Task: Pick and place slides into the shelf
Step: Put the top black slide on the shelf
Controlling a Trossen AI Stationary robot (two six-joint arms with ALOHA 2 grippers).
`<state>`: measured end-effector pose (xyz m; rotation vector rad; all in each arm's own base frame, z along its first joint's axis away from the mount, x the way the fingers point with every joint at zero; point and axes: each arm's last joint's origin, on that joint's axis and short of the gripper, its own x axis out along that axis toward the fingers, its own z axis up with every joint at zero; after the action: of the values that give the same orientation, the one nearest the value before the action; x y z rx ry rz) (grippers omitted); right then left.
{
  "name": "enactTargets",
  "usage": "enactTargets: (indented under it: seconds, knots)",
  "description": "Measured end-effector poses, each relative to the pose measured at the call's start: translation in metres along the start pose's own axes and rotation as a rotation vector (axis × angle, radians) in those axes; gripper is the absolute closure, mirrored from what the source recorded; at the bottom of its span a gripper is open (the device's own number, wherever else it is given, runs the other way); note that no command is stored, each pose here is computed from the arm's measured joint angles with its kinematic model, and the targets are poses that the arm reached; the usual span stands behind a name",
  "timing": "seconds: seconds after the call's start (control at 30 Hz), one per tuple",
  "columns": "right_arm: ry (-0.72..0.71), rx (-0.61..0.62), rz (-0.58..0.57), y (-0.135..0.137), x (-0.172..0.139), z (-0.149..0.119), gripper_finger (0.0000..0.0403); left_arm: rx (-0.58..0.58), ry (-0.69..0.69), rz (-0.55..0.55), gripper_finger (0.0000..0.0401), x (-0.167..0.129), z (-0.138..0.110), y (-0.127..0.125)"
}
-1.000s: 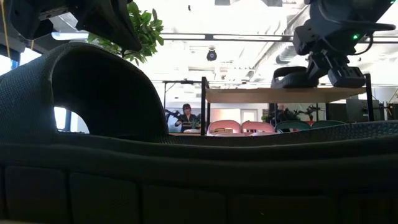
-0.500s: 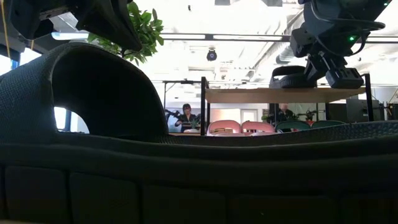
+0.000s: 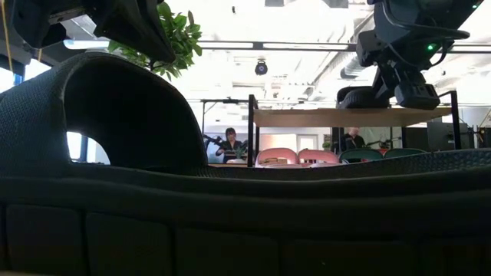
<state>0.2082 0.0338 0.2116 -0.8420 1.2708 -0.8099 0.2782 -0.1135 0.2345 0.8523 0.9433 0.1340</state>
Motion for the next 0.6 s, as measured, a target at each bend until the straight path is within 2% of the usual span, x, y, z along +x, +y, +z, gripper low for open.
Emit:
enactTargets:
  seconds: [0.6]
  knots:
    - [0.003, 0.116, 0.007, -0.0001, -0.0002, -0.0003, 0.0231, -0.008, -0.001, -0.004, 0.04, 0.0, 0.0, -0.0001]
